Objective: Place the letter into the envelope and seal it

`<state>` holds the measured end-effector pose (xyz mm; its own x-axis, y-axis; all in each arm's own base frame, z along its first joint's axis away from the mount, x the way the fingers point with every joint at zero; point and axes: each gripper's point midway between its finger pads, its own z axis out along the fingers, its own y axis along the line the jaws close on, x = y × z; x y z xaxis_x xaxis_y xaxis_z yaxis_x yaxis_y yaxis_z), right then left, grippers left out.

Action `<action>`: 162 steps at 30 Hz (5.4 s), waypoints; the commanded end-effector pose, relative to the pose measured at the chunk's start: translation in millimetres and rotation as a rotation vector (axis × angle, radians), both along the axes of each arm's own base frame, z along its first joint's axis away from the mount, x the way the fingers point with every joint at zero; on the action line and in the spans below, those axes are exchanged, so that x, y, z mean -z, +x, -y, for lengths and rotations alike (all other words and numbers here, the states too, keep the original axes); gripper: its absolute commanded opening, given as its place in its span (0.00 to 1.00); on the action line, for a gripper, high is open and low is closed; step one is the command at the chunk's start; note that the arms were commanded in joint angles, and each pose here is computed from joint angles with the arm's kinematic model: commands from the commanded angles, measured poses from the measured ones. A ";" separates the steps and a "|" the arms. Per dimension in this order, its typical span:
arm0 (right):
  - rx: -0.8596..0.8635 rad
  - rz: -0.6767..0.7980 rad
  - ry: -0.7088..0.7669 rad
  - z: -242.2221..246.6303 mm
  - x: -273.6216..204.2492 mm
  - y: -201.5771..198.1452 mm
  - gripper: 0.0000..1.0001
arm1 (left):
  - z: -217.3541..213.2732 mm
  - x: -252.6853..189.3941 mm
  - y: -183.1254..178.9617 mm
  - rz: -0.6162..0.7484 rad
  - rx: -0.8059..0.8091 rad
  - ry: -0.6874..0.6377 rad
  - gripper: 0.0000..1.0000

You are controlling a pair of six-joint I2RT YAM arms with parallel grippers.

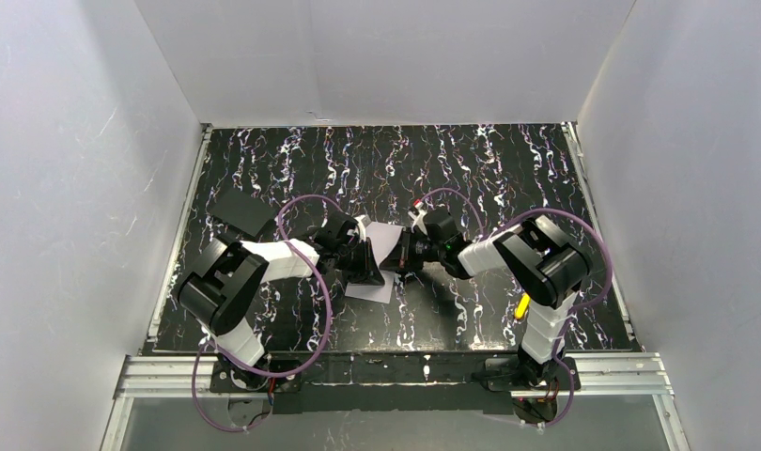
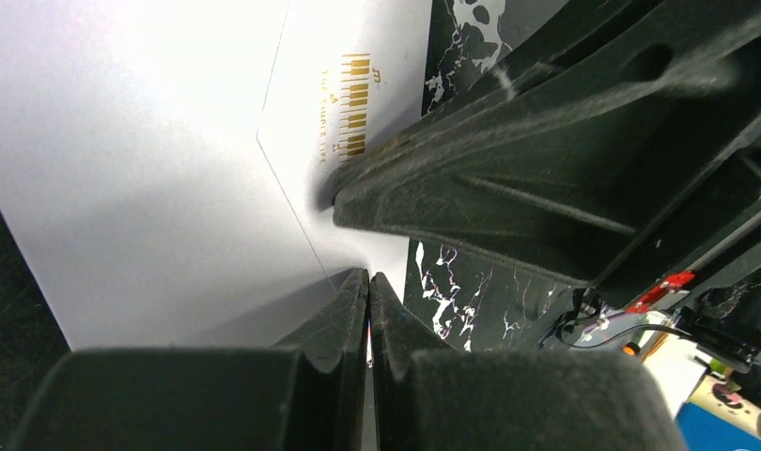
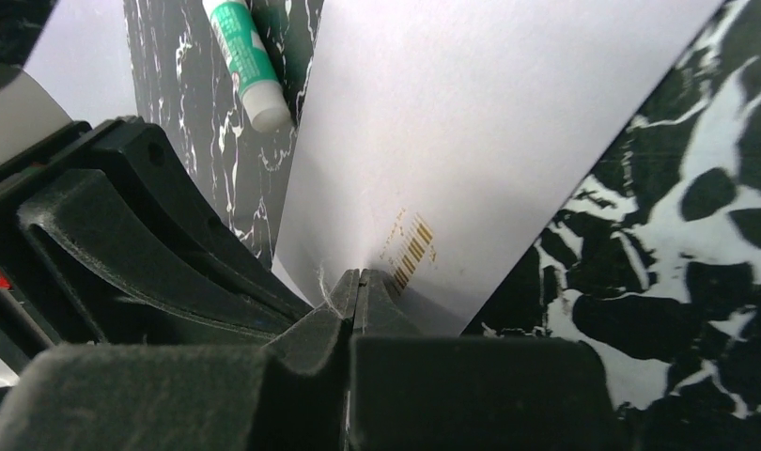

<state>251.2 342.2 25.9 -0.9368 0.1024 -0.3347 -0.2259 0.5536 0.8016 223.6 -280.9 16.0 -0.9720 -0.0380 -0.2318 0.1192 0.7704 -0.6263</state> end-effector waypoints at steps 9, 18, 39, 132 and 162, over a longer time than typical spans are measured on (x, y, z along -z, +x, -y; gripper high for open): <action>0.040 -0.062 -0.205 9.0 47.8 1.4 0.01 | -54.8 52.1 -31.0 -0.048 0.015 0.262 0.00; 0.155 -0.002 -0.298 29.1 49.6 54.6 0.01 | -53.4 50.9 -34.4 -0.049 0.000 0.233 0.00; -0.107 0.073 -0.053 -4.9 -13.7 4.9 0.01 | -53.9 48.1 -30.9 -0.027 0.056 0.257 0.00; 0.321 0.256 -0.450 53.3 -101.2 62.9 0.12 | -14.8 -100.9 30.1 0.171 -0.022 0.078 0.57; 0.370 0.276 -0.541 83.3 -92.5 56.0 0.25 | -137.3 -42.9 131.7 0.042 -0.647 0.681 0.73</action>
<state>303.2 265.7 116.5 -0.7620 0.1434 -0.6315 -0.1136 0.9304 0.3485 347.1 -147.3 47.5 -0.8415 -0.3569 -0.4055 -0.3800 0.9246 -0.0252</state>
